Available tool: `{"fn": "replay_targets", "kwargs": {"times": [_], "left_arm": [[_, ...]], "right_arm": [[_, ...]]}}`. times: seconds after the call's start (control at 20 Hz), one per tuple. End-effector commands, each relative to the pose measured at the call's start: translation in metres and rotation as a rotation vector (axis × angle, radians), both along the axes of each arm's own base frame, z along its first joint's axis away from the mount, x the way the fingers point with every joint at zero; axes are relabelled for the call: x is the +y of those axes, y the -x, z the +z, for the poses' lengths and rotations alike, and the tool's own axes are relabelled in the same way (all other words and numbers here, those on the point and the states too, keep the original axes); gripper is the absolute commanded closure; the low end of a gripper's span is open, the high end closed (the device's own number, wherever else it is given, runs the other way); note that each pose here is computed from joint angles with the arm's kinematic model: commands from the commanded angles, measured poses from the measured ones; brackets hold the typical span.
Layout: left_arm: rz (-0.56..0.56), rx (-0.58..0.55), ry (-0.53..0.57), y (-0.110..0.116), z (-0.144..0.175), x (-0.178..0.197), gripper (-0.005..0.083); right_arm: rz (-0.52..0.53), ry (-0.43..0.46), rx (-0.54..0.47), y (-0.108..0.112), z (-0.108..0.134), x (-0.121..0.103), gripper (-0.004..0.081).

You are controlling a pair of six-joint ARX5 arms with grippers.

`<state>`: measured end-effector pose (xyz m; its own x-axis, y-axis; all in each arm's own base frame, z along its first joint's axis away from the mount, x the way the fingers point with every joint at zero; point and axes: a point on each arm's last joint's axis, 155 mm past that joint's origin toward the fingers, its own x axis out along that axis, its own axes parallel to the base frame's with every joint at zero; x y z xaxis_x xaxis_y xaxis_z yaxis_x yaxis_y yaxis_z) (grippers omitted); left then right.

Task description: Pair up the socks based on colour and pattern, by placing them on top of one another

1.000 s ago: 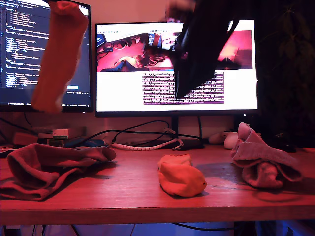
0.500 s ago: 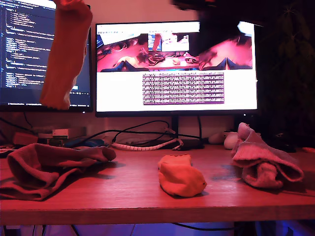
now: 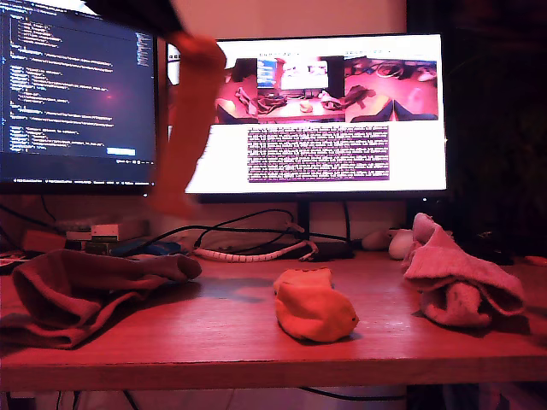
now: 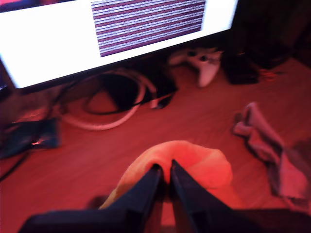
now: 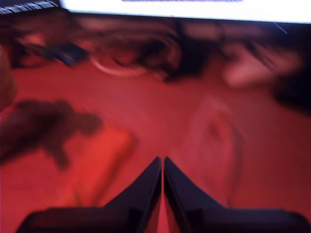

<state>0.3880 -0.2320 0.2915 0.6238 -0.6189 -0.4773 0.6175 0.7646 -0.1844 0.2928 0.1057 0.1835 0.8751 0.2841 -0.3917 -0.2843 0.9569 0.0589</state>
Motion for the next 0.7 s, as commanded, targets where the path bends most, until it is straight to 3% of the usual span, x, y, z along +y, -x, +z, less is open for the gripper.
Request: {"fn": "replay_targets", "kwargs": {"times": [0.0, 0.15, 0.4, 0.65], "left_arm": [[-0.027, -0.003, 0.032, -0.007, -0.006, -0.020, 0.0793], [-0.056, -0.014, 0.090, -0.023, -0.017, -0.054, 0.0793], [-0.076, -0.082, 0.127, -0.055, -0.037, -0.082, 0.0793], [-0.079, -0.087, 0.169, -0.061, -0.038, -0.090, 0.0793]], "right_arm": [[-0.020, -0.025, -0.002, 0.008, 0.004, -0.006, 0.0780], [-0.023, -0.040, -0.041, 0.017, 0.017, -0.012, 0.0780], [-0.019, -0.028, -0.036, 0.023, 0.016, -0.014, 0.0780], [-0.016, -0.029, -0.034, 0.023, 0.015, -0.013, 0.0780]]}}
